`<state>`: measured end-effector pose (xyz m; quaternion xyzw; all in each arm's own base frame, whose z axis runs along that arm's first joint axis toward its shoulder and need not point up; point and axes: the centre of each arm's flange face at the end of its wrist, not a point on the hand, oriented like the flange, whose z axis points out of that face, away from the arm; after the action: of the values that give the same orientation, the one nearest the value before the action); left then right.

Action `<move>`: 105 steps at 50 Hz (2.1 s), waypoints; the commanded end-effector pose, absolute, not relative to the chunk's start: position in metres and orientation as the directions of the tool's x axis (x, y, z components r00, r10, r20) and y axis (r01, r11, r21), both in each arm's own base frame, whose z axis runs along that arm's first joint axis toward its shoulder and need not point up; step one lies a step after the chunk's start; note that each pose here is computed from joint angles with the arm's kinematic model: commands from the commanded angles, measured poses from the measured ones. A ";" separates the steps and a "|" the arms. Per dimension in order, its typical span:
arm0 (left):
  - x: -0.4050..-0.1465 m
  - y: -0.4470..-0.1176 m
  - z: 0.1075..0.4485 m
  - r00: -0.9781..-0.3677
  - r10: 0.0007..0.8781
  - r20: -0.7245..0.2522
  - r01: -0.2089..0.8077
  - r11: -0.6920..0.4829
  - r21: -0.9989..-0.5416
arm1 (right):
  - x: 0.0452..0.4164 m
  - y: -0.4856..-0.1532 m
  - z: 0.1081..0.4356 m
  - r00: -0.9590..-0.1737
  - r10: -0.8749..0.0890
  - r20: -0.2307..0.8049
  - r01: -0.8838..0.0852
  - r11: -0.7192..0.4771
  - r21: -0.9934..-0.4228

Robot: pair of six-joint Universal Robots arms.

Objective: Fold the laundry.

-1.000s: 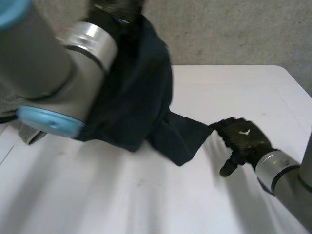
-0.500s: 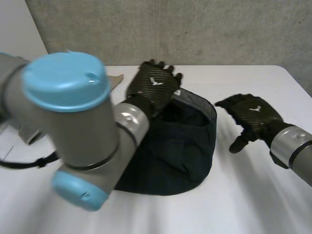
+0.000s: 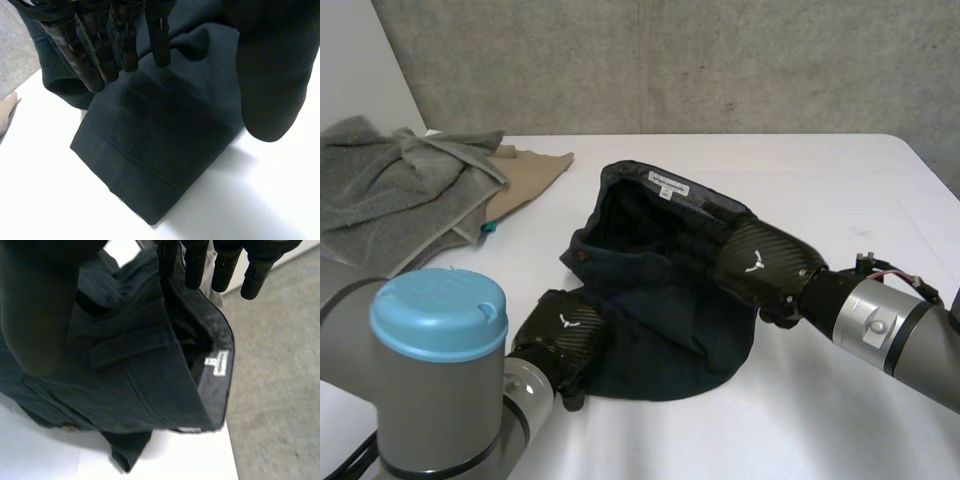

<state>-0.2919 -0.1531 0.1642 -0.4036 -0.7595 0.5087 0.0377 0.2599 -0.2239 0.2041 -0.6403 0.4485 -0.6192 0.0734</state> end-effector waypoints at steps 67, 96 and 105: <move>-0.323 -0.339 0.453 -0.932 0.213 -0.294 0.076 -0.676 -0.733 | 0.305 -0.351 0.396 -0.943 -0.188 0.274 -0.123 -0.570 -0.812; -0.313 -0.254 0.181 -0.638 0.603 -0.479 0.565 -0.056 -0.823 | 0.262 -0.252 0.156 -0.568 -0.648 0.507 -0.624 -0.063 -0.779; -0.295 -0.230 0.205 -0.684 0.520 -0.512 0.580 -0.038 -0.813 | 0.253 -0.247 0.195 -0.619 -0.647 0.445 -0.584 0.000 -0.812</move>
<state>-0.3077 -0.2424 0.1882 -0.4200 -0.6887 0.5910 -0.0087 0.2591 -0.2490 0.1696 -0.4580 0.6931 -0.5564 0.0149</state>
